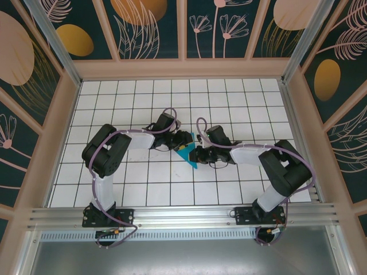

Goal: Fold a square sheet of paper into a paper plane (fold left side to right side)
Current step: Fourth fold the wing at the center of the table.

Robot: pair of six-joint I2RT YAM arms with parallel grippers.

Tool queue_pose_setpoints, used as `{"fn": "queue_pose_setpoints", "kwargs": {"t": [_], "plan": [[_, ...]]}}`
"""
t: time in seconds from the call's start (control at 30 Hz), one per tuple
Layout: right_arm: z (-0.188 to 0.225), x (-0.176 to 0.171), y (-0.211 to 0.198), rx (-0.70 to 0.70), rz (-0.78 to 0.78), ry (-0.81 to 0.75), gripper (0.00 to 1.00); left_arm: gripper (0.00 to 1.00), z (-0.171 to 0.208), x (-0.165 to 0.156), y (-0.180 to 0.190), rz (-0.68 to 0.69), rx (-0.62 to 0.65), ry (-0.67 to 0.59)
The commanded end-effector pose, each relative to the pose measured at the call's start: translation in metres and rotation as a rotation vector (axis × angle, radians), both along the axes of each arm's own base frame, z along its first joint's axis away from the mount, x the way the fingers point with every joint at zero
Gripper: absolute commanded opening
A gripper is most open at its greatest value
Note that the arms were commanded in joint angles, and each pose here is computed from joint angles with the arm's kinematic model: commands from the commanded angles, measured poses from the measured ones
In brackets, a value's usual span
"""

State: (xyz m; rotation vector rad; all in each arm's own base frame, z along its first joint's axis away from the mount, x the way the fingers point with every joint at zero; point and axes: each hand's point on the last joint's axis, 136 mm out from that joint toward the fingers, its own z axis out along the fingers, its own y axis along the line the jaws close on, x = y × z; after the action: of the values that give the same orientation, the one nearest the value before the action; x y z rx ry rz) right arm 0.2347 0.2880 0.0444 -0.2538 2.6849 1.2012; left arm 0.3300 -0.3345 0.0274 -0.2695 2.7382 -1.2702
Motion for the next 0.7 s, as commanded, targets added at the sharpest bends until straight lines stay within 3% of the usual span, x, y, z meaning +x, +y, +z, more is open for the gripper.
{"fn": "queue_pose_setpoints", "kwargs": {"t": [0.0, 0.67], "plan": [[-0.009, -0.005, -0.002, -0.014, 0.011, 0.011, 0.19, 0.45, -0.048, -0.02, 0.023, 0.025, 0.15, 0.099], [-0.026, -0.005, -0.016, -0.081, -0.014, 0.026, 0.19, 0.45, -0.049, -0.02, 0.023, 0.025, 0.156, 0.1]]}}
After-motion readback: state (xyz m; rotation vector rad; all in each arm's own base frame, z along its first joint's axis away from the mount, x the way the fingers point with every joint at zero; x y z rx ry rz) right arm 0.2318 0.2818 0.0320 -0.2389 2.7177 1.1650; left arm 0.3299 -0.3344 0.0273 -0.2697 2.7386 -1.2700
